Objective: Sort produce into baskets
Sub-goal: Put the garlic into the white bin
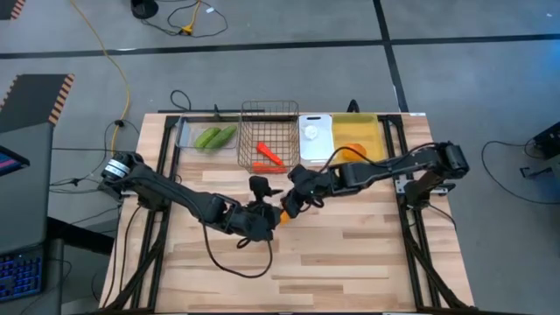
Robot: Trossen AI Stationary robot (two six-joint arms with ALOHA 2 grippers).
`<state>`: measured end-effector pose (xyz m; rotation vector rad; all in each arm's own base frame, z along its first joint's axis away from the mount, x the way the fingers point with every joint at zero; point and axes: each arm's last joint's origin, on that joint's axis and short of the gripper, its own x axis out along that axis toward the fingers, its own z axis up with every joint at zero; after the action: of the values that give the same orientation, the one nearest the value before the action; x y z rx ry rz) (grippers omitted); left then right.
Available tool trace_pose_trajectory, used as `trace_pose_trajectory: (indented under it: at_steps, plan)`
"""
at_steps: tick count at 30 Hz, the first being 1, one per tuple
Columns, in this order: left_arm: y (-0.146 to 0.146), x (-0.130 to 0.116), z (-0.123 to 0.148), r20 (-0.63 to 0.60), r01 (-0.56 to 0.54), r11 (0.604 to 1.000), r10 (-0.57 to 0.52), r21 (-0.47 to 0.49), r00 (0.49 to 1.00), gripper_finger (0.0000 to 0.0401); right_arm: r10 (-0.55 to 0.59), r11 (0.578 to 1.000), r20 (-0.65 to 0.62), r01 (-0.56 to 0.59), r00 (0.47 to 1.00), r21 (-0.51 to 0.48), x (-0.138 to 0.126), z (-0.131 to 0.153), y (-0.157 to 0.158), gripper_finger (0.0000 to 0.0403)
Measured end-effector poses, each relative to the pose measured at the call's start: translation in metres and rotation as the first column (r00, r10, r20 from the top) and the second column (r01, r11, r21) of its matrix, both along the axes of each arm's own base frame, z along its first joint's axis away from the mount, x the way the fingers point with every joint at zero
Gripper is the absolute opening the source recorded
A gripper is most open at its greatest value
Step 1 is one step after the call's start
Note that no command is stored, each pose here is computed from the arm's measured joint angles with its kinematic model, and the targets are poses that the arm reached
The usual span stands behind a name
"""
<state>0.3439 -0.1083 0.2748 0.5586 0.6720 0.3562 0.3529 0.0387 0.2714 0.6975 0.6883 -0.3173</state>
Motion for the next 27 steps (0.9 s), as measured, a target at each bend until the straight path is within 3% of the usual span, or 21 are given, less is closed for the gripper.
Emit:
trace_pose_trajectory:
  at_steps: [9,15,18,23,27]
  plan:
    - [0.016,-0.013,0.013,-0.171,-0.123,0.992,0.127,0.031,0.977,0.0277,-0.099,0.983,-0.254,0.054,0.962,-0.177,-0.020,-0.012,-0.043,0.0171]
    - [0.024,-0.020,0.008,-0.265,-0.157,0.987,0.156,0.019,0.952,0.0277,-0.222,0.947,-0.350,0.117,0.910,-0.299,-0.048,0.002,-0.075,0.0172]
    - [0.025,-0.019,0.007,-0.291,-0.136,0.990,0.119,-0.039,0.949,0.0277,-0.314,0.921,-0.413,0.169,0.855,-0.351,-0.069,0.009,-0.093,0.0172]
    - [0.024,-0.019,0.006,-0.309,-0.104,0.992,0.077,-0.071,0.948,0.0277,-0.415,0.890,-0.561,0.192,0.716,-0.413,-0.099,0.010,-0.125,0.0173]
    - [0.021,-0.016,0.007,-0.311,-0.050,0.992,0.013,-0.113,0.950,0.0277,-0.432,0.887,-0.598,0.198,0.675,-0.417,-0.108,0.008,-0.146,0.0173]
